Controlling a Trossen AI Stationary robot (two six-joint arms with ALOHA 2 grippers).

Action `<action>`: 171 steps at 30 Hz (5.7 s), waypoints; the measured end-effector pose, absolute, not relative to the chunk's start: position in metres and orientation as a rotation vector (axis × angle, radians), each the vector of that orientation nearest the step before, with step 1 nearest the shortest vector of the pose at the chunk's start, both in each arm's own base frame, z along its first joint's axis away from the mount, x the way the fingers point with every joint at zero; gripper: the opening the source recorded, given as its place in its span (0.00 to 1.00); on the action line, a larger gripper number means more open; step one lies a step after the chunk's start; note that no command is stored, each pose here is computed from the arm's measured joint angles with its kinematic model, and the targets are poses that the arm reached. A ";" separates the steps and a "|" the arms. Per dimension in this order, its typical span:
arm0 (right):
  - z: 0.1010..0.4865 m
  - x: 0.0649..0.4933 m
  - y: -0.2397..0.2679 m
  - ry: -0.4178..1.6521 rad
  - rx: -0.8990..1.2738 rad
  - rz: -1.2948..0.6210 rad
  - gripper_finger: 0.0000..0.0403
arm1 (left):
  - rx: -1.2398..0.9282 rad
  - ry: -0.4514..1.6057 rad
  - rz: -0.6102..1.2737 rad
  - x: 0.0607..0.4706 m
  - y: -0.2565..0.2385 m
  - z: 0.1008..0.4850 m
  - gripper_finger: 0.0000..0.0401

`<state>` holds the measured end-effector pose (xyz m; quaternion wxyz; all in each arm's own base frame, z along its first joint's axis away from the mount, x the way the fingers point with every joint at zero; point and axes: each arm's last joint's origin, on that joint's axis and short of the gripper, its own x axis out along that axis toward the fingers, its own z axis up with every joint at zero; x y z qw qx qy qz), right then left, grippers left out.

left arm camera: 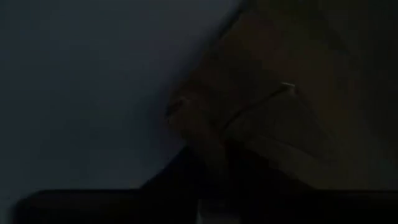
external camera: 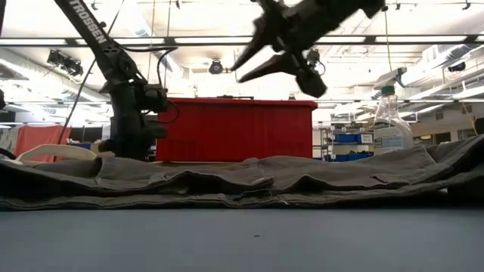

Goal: Fold laundry
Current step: Fold the gray boxer

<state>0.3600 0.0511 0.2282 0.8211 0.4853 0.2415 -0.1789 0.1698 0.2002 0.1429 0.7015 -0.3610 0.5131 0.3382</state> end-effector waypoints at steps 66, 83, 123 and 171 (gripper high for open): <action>0.219 0.395 0.133 0.667 0.175 -0.131 0.19 | -0.813 1.053 0.740 0.115 0.112 0.244 0.02; 0.142 0.471 0.188 0.683 -0.097 0.165 0.72 | -0.804 1.162 0.741 0.138 0.121 0.224 0.02; 0.258 0.343 0.232 0.910 0.789 -0.412 0.05 | -0.602 0.673 0.447 0.195 0.047 0.322 0.02; 0.240 0.215 0.087 1.051 1.229 -1.336 0.48 | -0.359 1.254 0.333 0.349 0.241 0.273 0.56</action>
